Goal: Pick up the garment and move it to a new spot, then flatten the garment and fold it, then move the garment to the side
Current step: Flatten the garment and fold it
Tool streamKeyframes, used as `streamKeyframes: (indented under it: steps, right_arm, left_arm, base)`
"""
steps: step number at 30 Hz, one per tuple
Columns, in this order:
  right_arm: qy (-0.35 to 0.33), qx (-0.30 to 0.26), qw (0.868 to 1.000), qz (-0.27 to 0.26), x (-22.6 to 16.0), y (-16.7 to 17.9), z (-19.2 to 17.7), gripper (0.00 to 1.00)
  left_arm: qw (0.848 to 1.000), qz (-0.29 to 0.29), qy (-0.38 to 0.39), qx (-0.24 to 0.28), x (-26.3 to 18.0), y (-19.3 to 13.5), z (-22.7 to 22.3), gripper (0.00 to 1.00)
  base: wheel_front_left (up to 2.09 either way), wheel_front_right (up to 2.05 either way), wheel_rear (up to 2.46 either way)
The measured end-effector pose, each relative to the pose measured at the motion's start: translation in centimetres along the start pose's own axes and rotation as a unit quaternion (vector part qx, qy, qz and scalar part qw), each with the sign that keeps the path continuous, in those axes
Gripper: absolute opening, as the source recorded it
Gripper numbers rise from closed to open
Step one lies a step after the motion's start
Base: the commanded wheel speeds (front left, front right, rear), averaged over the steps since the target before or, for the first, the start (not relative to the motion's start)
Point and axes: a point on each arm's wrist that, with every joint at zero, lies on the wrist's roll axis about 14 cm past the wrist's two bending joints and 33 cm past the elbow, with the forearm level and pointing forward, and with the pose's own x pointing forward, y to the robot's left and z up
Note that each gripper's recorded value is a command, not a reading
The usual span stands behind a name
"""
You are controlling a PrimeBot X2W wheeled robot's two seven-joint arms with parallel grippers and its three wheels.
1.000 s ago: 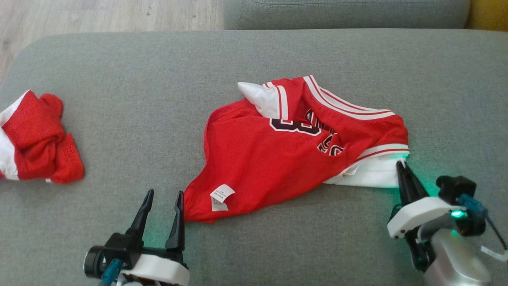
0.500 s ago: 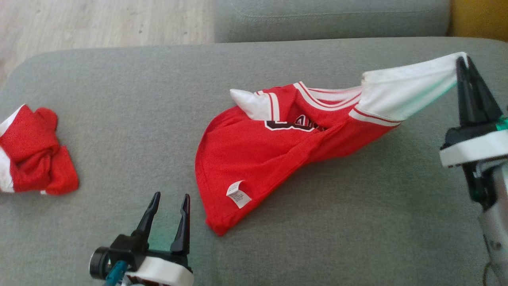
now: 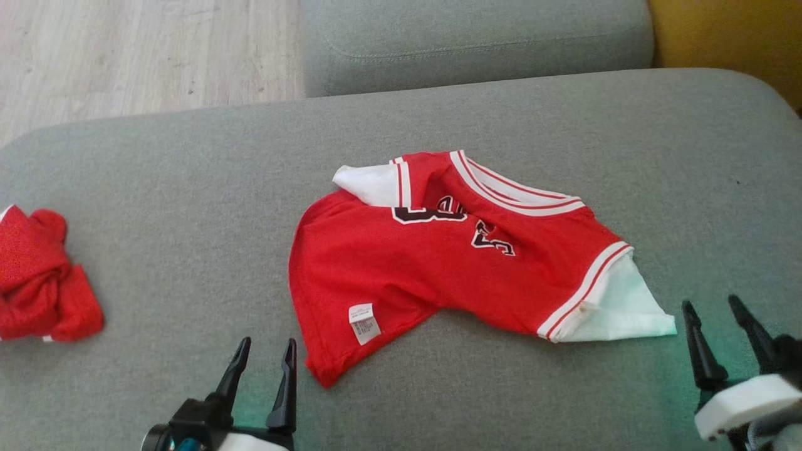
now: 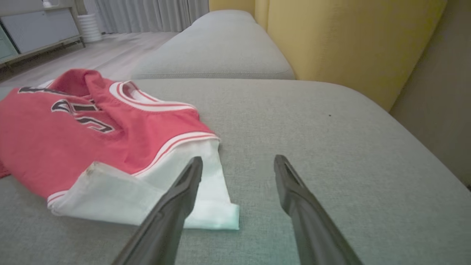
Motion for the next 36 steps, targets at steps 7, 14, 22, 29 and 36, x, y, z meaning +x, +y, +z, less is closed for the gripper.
streamKeyframes:
  steps: [7,14,22,29,36]
  right_arm:
    - [-0.071,0.003,0.997,-0.007,2.1,0.7,4.6,1.0]
    - [-0.163,0.023,0.986,0.033,3.5,5.8,10.4,1.0]
    - [-0.122,0.041,0.991,0.037,3.3,7.4,7.5,1.0]
    - [-0.097,0.043,0.994,0.04,3.1,7.7,5.8,1.0]
    - [-0.078,0.051,0.995,0.04,3.3,7.7,4.6,1.0]
  left_arm:
    - [1.0,0.012,-0.007,0.001,-0.2,0.6,0.4,1.0]
    - [1.0,0.024,-0.013,-0.001,-0.5,1.1,0.7,1.0]
    - [0.999,0.024,-0.021,-0.003,-0.6,0.9,1.2,1.0]
    - [1.0,0.013,-0.018,-0.005,-0.5,0.1,1.0,1.0]
    - [0.998,-0.028,0.031,-0.046,-0.4,-2.6,-2.0,1.0]
  base:
    - [0.0,0.0,0.0]
    - [0.0,0.0,0.0]
    - [0.0,0.0,0.0]
    - [0.0,0.0,0.0]
    - [0.0,0.0,0.0]
